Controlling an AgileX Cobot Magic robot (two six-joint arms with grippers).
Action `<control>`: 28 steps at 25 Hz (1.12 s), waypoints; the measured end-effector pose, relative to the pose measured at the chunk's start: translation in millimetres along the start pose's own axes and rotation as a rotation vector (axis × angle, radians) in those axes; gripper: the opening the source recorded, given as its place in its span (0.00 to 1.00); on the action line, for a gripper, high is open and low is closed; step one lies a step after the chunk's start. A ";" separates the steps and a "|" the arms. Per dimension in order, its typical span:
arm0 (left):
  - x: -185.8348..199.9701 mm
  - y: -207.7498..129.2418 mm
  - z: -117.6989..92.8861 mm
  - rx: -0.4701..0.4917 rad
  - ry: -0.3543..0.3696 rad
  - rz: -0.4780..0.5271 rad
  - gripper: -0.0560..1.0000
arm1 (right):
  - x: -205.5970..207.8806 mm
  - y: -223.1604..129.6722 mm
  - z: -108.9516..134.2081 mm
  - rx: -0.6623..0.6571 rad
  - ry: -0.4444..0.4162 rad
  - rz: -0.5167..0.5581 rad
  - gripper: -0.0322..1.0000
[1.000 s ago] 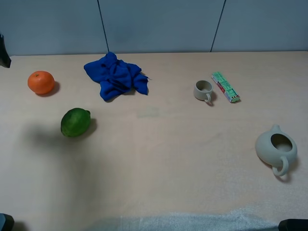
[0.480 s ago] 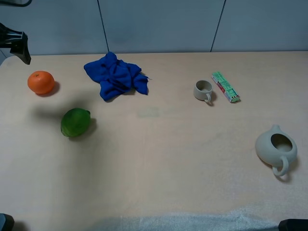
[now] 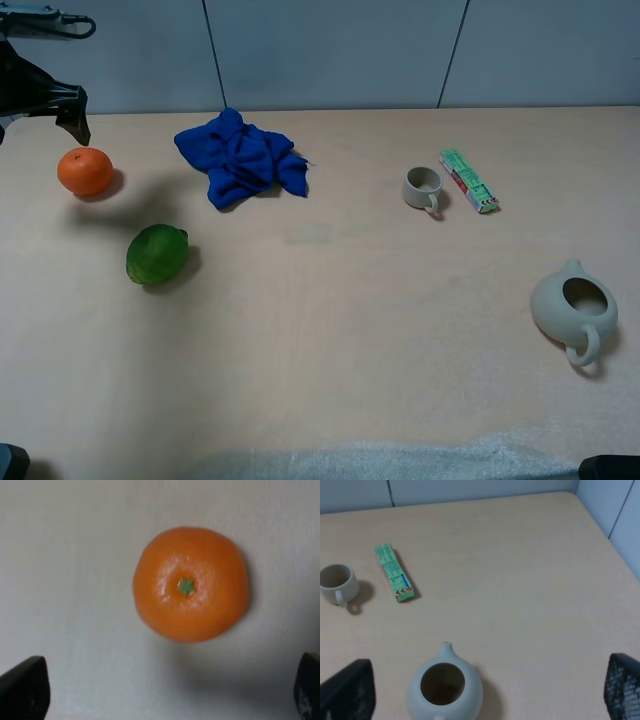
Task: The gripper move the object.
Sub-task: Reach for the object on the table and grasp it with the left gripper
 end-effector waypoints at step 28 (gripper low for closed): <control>-85.6 2.5 -17.1 0.030 -0.024 0.064 0.99 | 0.0 0.0 0.0 0.000 0.000 0.000 0.70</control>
Point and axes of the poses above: a point on each arm's last joint axis where the gripper is mounted, x pointing back along that axis away from the gripper, z along the wrist's bending axis when the last joint is at zero, y = z × x, the point moved 7 cm from there along -x, pointing out along that axis toward the gripper, and after that the axes turned 15 degrees about x, right-handed, at the moved point
